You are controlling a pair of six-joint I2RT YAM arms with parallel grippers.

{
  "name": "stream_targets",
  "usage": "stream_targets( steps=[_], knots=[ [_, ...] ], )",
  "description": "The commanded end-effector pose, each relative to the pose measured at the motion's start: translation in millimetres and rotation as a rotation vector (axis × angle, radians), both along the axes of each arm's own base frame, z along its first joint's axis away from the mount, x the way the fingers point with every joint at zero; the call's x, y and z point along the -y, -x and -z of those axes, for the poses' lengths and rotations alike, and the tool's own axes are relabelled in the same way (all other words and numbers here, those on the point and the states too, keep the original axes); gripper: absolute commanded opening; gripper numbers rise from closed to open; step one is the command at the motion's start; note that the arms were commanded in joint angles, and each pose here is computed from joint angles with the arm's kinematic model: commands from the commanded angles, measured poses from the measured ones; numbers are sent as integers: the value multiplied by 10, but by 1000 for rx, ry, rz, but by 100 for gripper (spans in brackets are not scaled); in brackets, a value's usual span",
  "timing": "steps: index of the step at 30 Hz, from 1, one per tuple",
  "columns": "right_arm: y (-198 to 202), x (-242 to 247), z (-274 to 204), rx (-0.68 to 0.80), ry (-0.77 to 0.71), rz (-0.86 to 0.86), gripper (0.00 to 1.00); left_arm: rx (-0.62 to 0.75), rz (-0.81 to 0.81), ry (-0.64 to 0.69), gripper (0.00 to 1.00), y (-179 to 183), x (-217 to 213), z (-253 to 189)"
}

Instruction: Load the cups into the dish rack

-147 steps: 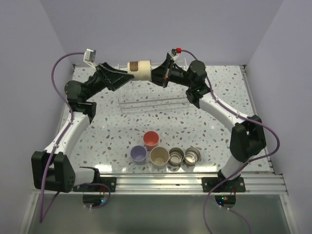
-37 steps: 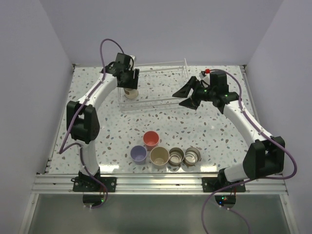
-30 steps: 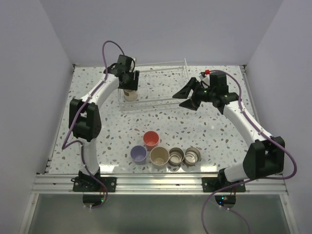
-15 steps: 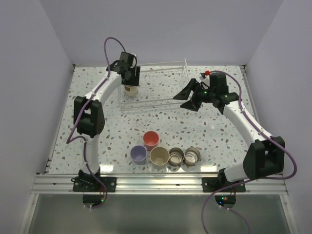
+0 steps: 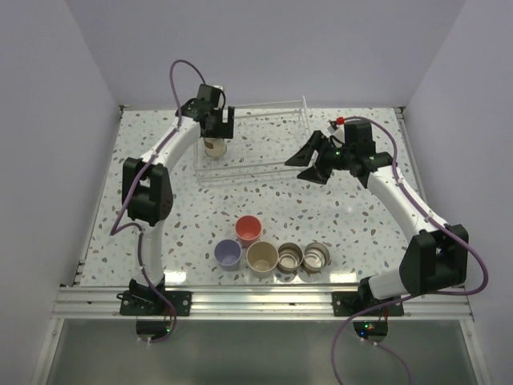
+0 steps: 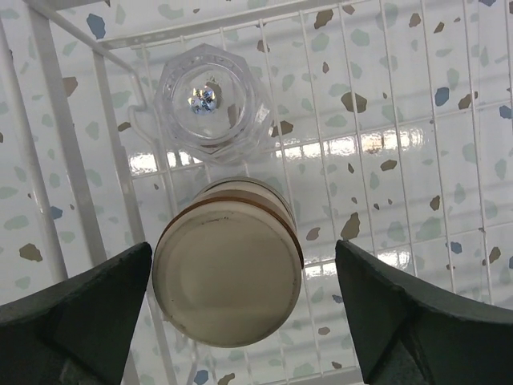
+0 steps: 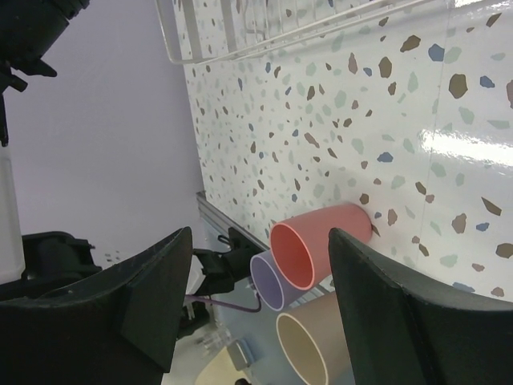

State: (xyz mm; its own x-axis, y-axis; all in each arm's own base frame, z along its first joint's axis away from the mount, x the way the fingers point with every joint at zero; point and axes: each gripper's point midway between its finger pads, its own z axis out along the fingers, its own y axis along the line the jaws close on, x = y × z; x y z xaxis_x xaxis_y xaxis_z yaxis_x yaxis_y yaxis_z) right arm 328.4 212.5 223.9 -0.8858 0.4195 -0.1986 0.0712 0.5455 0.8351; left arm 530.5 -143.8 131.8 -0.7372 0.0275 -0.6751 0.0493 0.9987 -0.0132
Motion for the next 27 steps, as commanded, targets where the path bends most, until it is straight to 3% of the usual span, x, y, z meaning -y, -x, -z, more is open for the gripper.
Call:
stream_targets(
  steps=[1,12,21,25,27],
  knots=[
    [24,42,-135,43,15,-2,72,78,-33,25,100,-160,-49,-280],
    [45,51,-132,53,27,-5,73,209,-4,126,100,-68,42,-1111],
    [219,18,25,44,64,-43,74,302,34,215,100,333,49,-1659],
    [434,-96,-88,125,228,-150,76,375,82,258,100,610,52,-2001],
    [507,-263,-251,251,335,-229,80,394,90,282,100,707,57,-2063]
  ],
)
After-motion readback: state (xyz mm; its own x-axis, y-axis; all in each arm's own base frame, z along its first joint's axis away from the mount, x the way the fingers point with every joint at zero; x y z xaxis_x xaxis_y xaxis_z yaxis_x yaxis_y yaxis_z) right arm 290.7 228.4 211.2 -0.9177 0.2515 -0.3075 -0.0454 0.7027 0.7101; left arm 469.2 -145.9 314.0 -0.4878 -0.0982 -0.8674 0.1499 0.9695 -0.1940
